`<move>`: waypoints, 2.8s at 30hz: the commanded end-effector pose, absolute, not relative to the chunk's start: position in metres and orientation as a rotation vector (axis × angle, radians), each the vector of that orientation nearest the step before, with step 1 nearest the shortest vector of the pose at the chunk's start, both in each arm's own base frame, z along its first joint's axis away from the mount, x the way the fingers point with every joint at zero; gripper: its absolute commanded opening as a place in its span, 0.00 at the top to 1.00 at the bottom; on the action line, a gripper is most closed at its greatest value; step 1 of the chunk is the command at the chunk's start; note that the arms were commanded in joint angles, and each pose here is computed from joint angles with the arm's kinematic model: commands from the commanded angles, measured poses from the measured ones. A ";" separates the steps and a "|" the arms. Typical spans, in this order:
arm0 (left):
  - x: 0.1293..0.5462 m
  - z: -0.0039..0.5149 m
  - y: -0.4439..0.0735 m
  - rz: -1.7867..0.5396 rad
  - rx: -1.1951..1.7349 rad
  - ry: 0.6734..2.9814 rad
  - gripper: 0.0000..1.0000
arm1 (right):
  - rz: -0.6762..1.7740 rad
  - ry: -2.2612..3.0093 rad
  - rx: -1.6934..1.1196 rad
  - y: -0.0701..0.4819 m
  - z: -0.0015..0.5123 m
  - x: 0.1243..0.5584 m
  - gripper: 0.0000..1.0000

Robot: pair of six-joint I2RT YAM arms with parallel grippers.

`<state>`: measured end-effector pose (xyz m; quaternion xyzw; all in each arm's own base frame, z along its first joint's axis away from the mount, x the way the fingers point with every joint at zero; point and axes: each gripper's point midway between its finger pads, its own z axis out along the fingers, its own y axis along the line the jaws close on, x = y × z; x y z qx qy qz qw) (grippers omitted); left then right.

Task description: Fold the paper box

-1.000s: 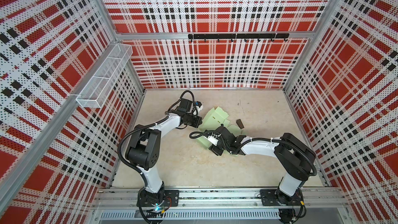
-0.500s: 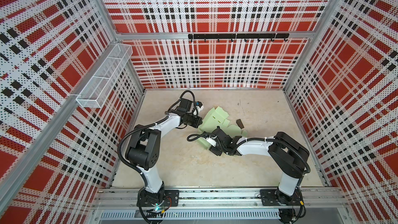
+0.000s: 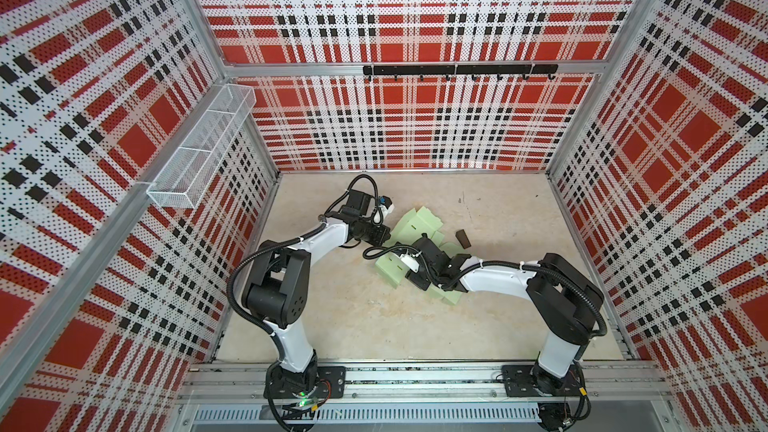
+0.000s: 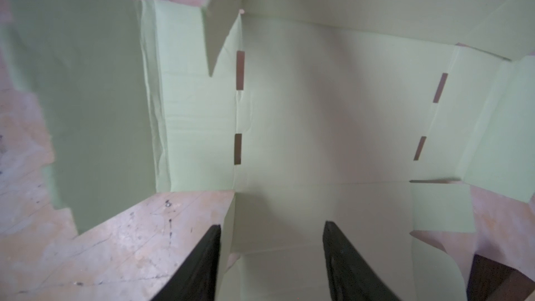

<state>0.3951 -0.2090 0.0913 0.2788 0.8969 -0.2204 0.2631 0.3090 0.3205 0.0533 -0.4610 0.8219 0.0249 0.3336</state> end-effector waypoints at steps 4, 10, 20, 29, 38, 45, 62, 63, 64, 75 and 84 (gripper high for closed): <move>0.393 0.107 -0.213 -0.592 0.786 2.382 1.00 | 0.134 2.160 -1.094 0.311 0.059 0.325 0.43; 0.393 0.106 -0.214 -0.589 0.788 2.382 1.00 | 0.150 2.187 -1.033 0.304 0.049 0.333 0.45; 0.394 0.108 -0.212 -0.573 0.784 2.378 1.00 | 0.136 2.210 -1.048 0.302 0.034 0.337 0.45; 0.394 0.109 -0.213 -0.569 0.786 2.368 1.00 | 0.217 2.116 -0.984 0.313 0.083 0.341 0.44; 0.393 0.108 -0.213 -0.554 0.798 2.364 1.00 | 0.181 2.156 -0.981 0.305 0.071 0.340 0.44; 0.392 0.110 -0.214 -0.559 0.803 2.354 1.00 | 0.165 2.231 -0.945 0.295 0.043 0.345 0.44; 0.398 0.143 -0.207 -0.437 0.846 2.261 1.00 | 0.165 2.043 -0.651 0.273 0.144 0.365 0.17; 0.398 0.147 -0.206 -0.423 0.850 2.253 1.00 | 0.161 2.026 -0.601 0.267 0.153 0.368 0.12; 0.399 0.151 -0.204 -0.409 0.856 2.244 1.00 | 0.171 2.006 -0.544 0.261 0.162 0.369 0.05; 0.409 0.176 -0.182 -0.102 0.996 2.170 1.00 | 0.676 2.186 0.284 0.220 0.178 0.399 0.00; 0.416 0.169 -0.175 0.211 1.169 2.079 1.00 | 1.073 2.237 0.493 0.277 0.195 0.421 0.00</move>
